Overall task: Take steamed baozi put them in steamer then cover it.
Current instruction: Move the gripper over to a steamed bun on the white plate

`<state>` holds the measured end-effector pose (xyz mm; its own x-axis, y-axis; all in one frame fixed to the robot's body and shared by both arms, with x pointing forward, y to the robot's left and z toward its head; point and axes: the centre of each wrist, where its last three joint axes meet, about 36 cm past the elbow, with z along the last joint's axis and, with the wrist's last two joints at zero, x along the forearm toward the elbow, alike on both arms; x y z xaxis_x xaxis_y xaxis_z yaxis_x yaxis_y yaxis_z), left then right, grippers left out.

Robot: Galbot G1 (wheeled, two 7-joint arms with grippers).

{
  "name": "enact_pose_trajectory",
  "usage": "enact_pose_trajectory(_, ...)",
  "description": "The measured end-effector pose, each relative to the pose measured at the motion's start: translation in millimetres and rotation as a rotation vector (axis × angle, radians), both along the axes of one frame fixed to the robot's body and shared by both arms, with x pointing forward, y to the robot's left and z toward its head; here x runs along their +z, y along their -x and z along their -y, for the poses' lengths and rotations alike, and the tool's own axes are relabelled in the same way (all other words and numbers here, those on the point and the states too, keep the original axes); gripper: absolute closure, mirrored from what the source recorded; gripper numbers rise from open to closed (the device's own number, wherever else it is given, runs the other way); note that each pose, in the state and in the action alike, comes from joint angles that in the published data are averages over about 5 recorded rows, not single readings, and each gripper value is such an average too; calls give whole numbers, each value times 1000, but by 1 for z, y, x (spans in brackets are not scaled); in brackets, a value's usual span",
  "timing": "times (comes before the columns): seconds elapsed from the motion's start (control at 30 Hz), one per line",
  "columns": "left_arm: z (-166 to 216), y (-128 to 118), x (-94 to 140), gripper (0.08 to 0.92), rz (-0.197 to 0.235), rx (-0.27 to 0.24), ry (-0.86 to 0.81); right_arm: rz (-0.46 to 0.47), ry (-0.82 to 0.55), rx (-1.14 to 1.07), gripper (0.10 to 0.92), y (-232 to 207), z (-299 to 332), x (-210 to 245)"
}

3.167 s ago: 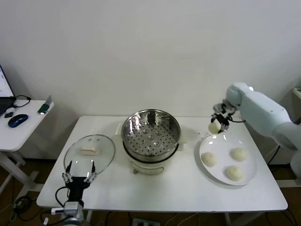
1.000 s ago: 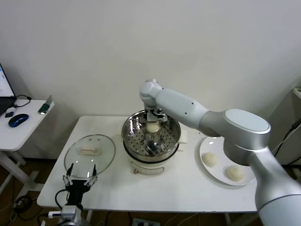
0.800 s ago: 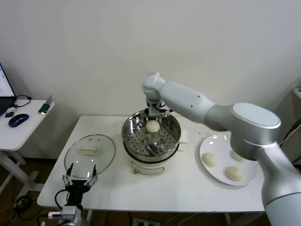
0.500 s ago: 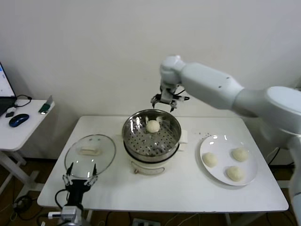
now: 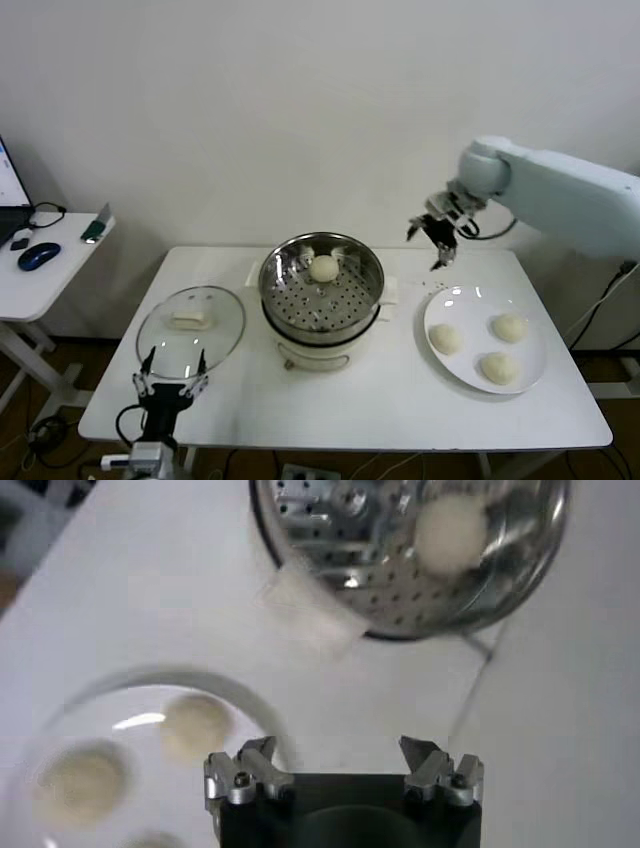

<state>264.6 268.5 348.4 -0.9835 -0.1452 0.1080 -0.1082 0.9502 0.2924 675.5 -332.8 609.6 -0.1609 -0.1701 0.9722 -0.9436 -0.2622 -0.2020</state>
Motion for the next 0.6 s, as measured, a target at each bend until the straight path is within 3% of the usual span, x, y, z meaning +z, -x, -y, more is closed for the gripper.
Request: enact_pose_trajectory(0.6,-1,8,-2,177,-20,10,-3,-126,-7,-222,200,26,43,-121)
